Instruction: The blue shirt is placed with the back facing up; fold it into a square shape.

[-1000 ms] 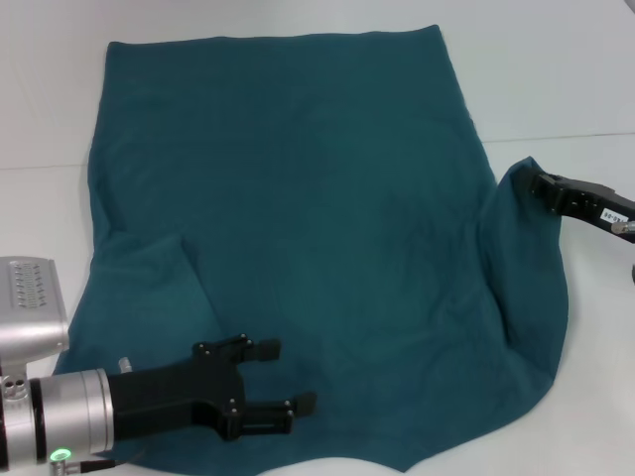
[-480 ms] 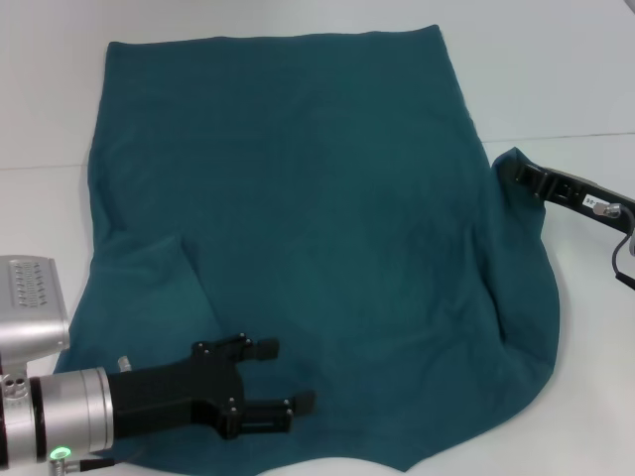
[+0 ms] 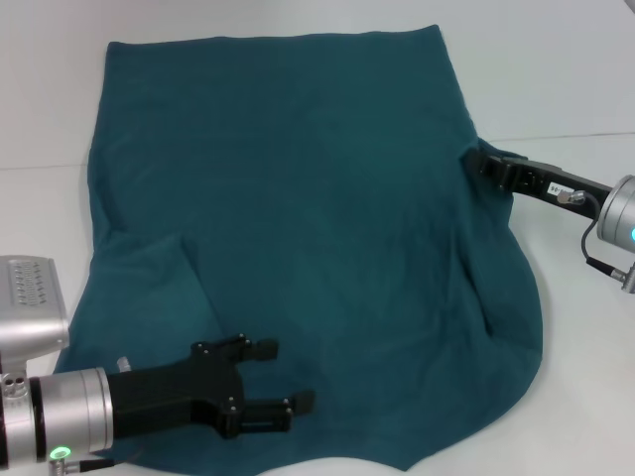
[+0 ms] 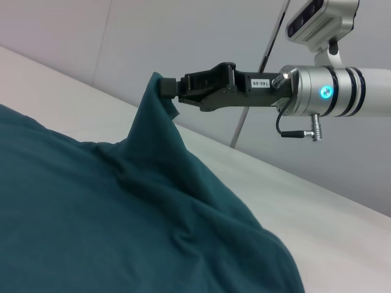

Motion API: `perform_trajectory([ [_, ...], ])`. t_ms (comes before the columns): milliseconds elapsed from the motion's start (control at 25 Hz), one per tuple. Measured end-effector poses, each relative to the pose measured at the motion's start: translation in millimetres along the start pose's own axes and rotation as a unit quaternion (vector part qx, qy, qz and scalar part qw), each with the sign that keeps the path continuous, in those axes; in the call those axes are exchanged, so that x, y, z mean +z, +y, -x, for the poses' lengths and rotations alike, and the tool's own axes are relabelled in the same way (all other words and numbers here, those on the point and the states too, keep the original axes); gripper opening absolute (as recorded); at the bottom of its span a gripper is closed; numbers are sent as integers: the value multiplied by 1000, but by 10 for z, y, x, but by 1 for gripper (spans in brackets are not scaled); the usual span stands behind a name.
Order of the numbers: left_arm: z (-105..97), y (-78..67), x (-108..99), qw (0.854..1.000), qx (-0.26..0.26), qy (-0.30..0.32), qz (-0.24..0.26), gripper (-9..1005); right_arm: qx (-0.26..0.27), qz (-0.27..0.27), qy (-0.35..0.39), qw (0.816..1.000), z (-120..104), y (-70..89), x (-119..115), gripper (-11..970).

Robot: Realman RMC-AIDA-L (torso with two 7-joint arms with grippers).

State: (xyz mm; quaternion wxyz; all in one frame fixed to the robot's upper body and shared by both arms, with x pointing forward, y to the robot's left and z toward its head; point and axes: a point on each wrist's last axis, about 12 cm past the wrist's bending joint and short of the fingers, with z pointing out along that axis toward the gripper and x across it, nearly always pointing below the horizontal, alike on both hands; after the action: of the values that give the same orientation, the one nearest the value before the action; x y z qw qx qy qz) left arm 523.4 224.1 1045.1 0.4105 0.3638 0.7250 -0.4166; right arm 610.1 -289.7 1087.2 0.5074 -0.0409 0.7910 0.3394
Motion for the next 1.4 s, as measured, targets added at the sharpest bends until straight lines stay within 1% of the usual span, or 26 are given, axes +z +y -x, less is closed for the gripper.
perform_trajectory([
  [360,-14,-4,-6,1000,-6,1,0,920,-2,-3,5,1000,-18,-3,5,3],
  [520,-13,-3,-5,1000,-6,2,1,920,-10,3,17,1000,-42,25,30,3],
  [760,-8,0,-2,1000,-6,2,1,921,-49,31,66,996,-120,153,135,14],
  [1000,-8,0,-3,1000,-7,2,1,921,-100,67,122,985,-203,322,258,49],
  [1240,-19,2,-19,1000,-8,2,2,921,-121,81,143,979,-229,401,326,286],
  [1400,-19,4,-24,1000,-8,3,3,921,-113,76,136,981,-191,389,319,444],
])
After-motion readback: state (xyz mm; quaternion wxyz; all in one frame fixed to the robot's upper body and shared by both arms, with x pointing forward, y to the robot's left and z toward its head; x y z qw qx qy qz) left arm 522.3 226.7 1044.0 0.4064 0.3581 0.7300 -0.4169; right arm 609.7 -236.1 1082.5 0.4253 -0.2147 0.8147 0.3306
